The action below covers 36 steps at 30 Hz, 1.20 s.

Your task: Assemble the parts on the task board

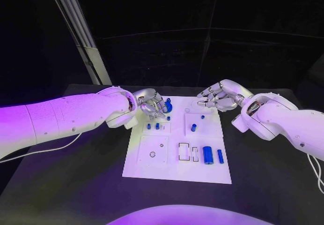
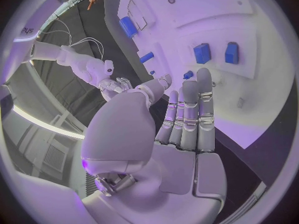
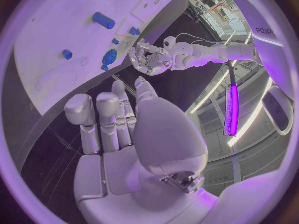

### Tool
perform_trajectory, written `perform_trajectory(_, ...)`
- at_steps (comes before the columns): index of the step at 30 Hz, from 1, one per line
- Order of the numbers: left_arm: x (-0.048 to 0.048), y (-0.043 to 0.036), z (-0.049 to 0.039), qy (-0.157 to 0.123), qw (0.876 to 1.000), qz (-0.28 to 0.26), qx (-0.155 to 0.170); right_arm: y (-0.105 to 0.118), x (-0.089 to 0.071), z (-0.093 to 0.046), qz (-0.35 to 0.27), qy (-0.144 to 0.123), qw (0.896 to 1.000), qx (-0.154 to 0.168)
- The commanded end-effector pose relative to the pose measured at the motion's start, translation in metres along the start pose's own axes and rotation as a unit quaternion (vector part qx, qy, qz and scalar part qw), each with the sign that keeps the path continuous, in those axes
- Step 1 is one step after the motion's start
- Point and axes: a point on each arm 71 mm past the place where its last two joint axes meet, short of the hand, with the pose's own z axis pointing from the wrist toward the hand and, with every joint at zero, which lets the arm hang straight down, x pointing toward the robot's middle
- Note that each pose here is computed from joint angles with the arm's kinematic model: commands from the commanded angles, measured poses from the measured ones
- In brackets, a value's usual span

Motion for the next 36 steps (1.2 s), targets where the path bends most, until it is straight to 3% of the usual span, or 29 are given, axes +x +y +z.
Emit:
perform_trajectory(1,0.0021,-0.0116,0.0036,-0.019,0.993,0.09,0.074,0.002,0.0,0.0,-0.001,0.0,1.0,-0.008)
perform_trajectory(6,0.0064,-0.0149,0.013,-0.031,0.985,0.147,0.084,0.003,0.0,0.0,-0.001,-0.001,1.0,-0.009)
perform_trajectory(16,0.0095,-0.0186,0.0235,-0.036,0.979,0.185,0.08,0.003,0.0,0.0,0.0,-0.002,1.0,-0.011)
perform_trajectory(36,0.0203,-0.0212,0.0391,0.017,0.974,0.225,0.039,0.005,0.001,0.001,0.0,-0.001,1.0,-0.013)
